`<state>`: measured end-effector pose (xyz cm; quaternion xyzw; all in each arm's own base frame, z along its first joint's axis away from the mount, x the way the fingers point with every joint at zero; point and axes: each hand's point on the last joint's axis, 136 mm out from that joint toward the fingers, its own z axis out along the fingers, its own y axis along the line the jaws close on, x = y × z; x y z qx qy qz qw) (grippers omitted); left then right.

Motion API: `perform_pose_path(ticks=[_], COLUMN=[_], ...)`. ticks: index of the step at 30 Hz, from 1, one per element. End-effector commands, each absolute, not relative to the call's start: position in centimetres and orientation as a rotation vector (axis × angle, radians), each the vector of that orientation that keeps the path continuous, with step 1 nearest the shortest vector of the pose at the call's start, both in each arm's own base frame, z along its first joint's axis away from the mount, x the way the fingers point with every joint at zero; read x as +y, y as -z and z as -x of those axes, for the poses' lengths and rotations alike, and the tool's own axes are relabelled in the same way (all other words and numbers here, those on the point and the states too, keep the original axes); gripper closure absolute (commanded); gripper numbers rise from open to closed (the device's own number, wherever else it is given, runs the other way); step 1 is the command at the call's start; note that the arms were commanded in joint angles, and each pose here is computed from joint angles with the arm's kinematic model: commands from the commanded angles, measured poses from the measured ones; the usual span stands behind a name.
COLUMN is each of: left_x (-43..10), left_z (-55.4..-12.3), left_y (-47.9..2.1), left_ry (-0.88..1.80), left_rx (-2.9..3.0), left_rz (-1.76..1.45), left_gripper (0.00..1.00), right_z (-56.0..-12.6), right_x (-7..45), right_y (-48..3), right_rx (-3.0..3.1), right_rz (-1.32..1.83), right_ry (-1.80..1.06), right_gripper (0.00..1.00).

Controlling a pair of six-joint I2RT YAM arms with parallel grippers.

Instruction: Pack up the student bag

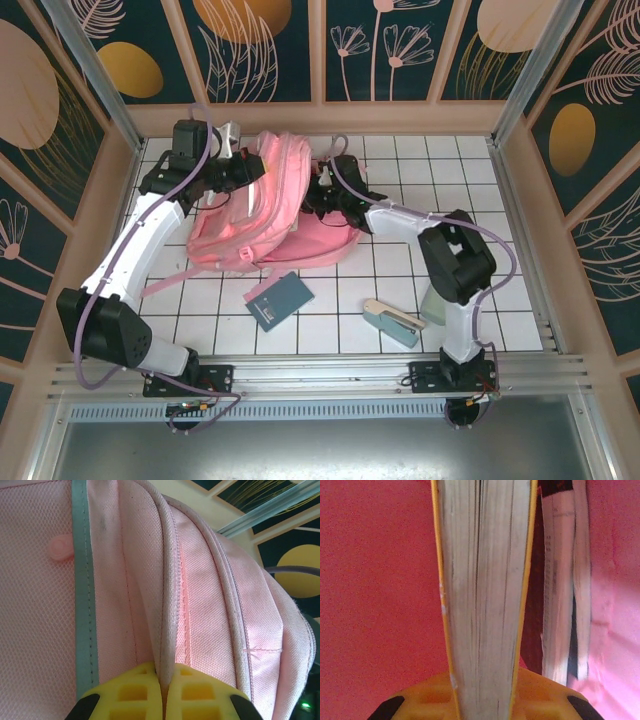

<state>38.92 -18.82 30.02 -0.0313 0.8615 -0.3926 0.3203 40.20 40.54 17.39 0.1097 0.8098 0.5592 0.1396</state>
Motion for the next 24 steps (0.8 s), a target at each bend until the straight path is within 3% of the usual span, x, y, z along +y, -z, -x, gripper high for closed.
perform_pose_path(ticks=[1, 7, 11, 17, 24], left_x=[-19.8, -19.4, -19.0, -18.0, -13.6], left_z=[-38.6, -39.5, -40.2, -40.9, -42.1], left_y=[-37.7, -37.0, -36.9, -36.8, -35.4], left_ry=[1.138, 1.124, 1.137, 1.129, 1.053], left_rx=[1.987, 1.998, 1.987, 1.984, 1.962], left_rz=[-0.067, -0.038, 0.001, 0.056, 0.269], left_gripper=[1.00, 1.00, 1.00, 1.00, 1.00], right_z=[-42.6, -42.8, -42.9, -43.9, -43.2], right_x=[43.2, 47.8, 49.7, 48.5, 44.7], right_y=[-21.2, -17.2, -15.2, -16.5, -20.4], right_rx=[2.197, 2.309, 2.356, 2.310, 2.209], right_rz=[-0.252, -0.192, -0.169, -0.154, -0.044], right_ry=[-1.660, -1.556, -1.506, -1.456, -1.414], right_gripper=[1.00, 0.98, 0.75, 0.52, 0.33])
